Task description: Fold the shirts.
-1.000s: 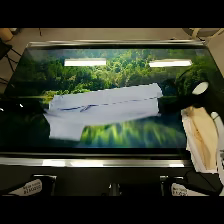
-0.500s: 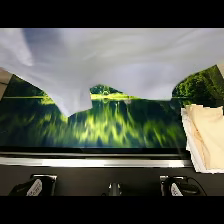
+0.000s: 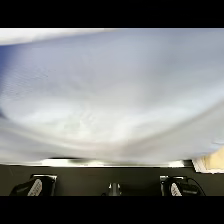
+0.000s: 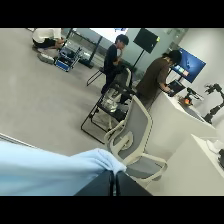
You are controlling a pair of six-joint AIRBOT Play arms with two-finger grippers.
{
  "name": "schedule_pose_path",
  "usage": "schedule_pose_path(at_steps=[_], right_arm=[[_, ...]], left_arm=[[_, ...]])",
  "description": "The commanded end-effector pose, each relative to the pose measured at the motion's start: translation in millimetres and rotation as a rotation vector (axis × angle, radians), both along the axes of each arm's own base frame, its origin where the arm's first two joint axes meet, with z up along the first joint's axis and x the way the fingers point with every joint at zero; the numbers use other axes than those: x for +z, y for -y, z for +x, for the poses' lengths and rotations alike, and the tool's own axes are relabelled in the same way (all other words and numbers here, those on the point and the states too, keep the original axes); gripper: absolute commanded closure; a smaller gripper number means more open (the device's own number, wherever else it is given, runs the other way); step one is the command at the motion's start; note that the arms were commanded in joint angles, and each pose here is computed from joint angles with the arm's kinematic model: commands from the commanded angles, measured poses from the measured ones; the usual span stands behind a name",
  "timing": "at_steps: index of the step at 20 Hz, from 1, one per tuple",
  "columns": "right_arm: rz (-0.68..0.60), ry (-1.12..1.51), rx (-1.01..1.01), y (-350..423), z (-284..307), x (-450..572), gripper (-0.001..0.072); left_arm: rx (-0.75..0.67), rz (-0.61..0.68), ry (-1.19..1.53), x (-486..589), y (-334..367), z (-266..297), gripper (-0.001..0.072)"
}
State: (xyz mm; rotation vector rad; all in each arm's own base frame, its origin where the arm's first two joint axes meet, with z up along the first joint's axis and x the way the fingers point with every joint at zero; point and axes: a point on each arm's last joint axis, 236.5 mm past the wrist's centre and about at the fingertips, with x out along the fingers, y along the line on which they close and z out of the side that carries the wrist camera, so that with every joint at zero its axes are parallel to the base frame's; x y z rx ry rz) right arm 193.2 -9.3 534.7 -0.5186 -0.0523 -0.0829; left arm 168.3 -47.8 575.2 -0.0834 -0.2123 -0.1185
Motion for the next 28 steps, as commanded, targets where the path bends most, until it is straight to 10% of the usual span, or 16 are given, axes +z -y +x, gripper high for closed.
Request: schedule_pose_path(at_steps=[1, 13, 21, 28], right_arm=[[0.009, -0.120, -0.026, 9, 17, -27, 0.0690], [0.128, -1.188, 0.081, 8, 255, -369, 0.0689], [0.290, -0.860, 0.014, -4, 429, -470, 0.0688], [0.267, -0.928, 0.008, -1, 437, -524, 0.0688]], left_arm=[[0.017, -0.003, -0.066, -13, -9, 16, 0.0689], [-0.053, -0.197, -1.005, -367, -80, 251, 0.0688], [-0.020, -0.155, -0.963, -501, -82, 392, 0.0688], [-0.041, -0.148, -0.992, -550, -55, 418, 0.0688]])
